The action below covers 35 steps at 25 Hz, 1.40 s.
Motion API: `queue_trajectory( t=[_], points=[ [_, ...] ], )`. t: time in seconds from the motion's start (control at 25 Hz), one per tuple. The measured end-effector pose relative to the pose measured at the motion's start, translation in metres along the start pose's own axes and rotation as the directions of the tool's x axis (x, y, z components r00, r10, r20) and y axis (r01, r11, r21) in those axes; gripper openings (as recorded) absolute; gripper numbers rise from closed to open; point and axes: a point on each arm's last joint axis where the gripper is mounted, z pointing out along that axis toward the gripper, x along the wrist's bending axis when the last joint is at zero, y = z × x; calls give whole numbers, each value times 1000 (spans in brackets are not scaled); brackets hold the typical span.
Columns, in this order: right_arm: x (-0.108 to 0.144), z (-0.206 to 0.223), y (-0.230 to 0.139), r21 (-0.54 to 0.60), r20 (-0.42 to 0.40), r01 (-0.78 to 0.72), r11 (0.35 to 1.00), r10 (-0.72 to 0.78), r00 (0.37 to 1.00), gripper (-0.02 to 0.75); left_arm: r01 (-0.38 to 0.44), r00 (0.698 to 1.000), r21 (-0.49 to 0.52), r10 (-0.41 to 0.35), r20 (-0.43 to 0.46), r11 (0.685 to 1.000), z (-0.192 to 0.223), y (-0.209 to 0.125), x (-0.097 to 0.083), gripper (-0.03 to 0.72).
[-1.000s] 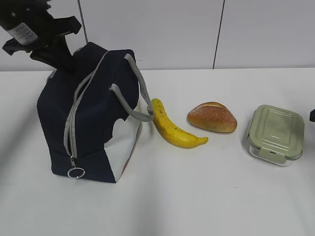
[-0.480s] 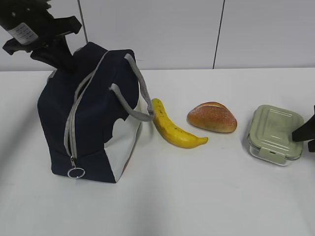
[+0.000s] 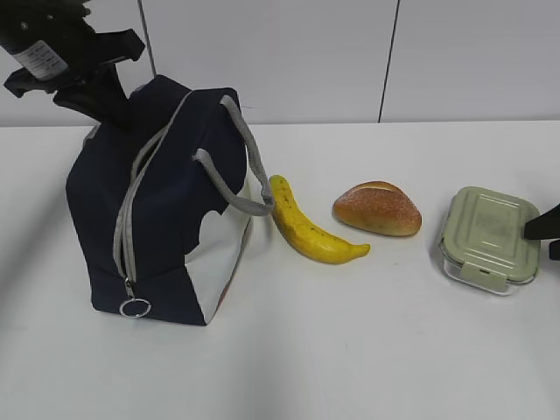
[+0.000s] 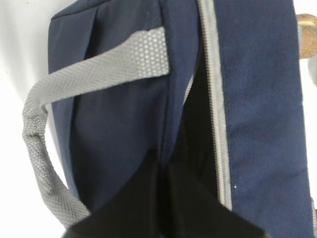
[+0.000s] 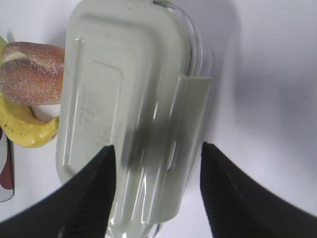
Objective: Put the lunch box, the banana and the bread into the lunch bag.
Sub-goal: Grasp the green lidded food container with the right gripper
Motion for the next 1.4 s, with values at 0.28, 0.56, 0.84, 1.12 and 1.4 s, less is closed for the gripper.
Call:
queue_trajectory(
  t=[0.28, 0.56, 0.84, 1.12, 1.4],
  points=[
    [0, 0, 2, -18, -6, 18, 1000, -18, 1000, 405, 0, 1000, -1, 0, -1, 1000, 0, 0, 0, -3],
    [-4, 7, 0, 10, -44, -7, 1000, 7, 999, 539, -1, 1000, 0, 1, -3, 1000, 0, 0, 0, -3],
    [-8, 13, -1, 10, -64, -18, 1000, 19, 998, 563, -1, 1000, 0, 1, -3, 1000, 0, 0, 0, -3],
    [-10, 19, -1, 5, -103, -27, 1000, 27, 994, 547, -1, 1000, 1, 1, -3, 1000, 0, 0, 0, -3],
    [-15, 28, -3, 6, -145, -34, 999, 35, 989, 483, -1, 1000, 2, 1, -3, 1000, 0, 0, 0, -3]
  ],
)
